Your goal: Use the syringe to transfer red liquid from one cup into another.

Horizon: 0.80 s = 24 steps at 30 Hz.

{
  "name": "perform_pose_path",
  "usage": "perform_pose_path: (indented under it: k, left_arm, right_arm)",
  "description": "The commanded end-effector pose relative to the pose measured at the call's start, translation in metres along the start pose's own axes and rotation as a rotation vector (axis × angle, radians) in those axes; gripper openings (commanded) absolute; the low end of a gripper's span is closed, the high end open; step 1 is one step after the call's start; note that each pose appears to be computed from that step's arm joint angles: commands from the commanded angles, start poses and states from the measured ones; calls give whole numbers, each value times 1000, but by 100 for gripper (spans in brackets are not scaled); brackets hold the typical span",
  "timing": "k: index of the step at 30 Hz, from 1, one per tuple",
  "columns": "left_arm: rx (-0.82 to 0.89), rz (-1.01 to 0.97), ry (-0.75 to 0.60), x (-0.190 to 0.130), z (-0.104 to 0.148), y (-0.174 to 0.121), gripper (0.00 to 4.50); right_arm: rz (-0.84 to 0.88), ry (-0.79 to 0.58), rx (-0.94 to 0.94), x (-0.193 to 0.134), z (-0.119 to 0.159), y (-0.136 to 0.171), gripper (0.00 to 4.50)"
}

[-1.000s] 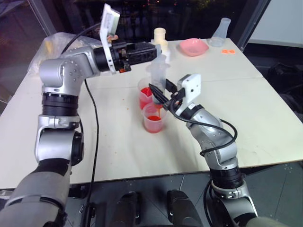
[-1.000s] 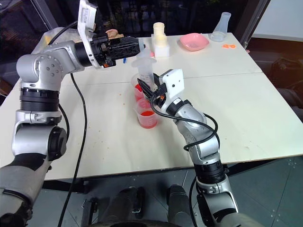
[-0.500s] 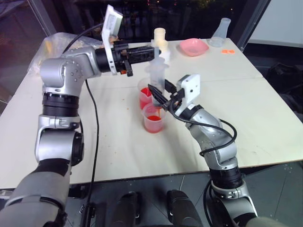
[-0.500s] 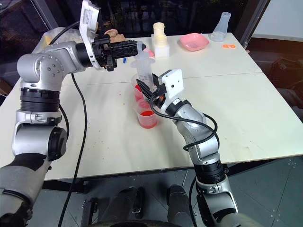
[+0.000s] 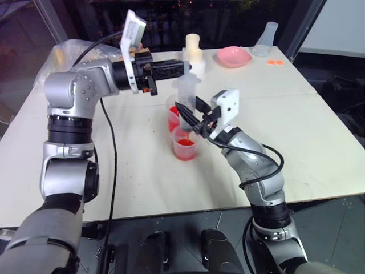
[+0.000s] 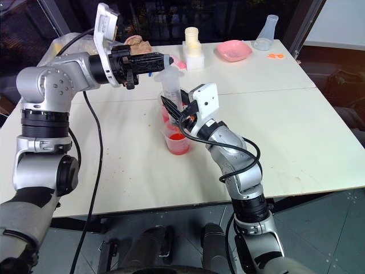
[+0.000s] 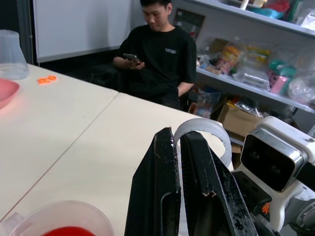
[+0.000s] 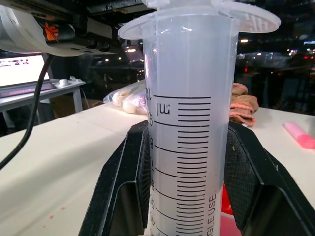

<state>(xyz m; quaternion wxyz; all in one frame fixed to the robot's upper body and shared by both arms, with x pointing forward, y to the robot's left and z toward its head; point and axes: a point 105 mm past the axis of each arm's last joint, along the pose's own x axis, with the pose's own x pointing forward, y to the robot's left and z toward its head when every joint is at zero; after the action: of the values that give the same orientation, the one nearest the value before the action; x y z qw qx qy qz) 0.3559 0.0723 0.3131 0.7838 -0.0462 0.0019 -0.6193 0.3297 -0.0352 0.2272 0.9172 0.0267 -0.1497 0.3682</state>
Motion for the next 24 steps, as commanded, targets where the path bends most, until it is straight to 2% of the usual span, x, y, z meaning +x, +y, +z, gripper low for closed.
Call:
perform_pose_path:
  k: [1, 11, 18, 19, 24]
  left_arm:
    - [-9, -87, 22, 10, -6, -14, 2]
    - [-30, -95, 33, 9, -13, -17, 2]
    - [-33, -88, 21, 2, -7, -18, 2]
    - [-37, -87, 18, 1, -6, -18, 68]
    - [-42, -93, 11, -5, -1, -21, 193]
  right_arm:
    - [12, -152, -2, 5, 45, 6, 144]
    - [11, -152, 22, 5, 49, 6, 144]
    - [13, -144, 17, 0, 51, 4, 144]
    - [13, -144, 17, 0, 51, 3, 144]
    - [12, -145, 28, -2, 54, 3, 144]
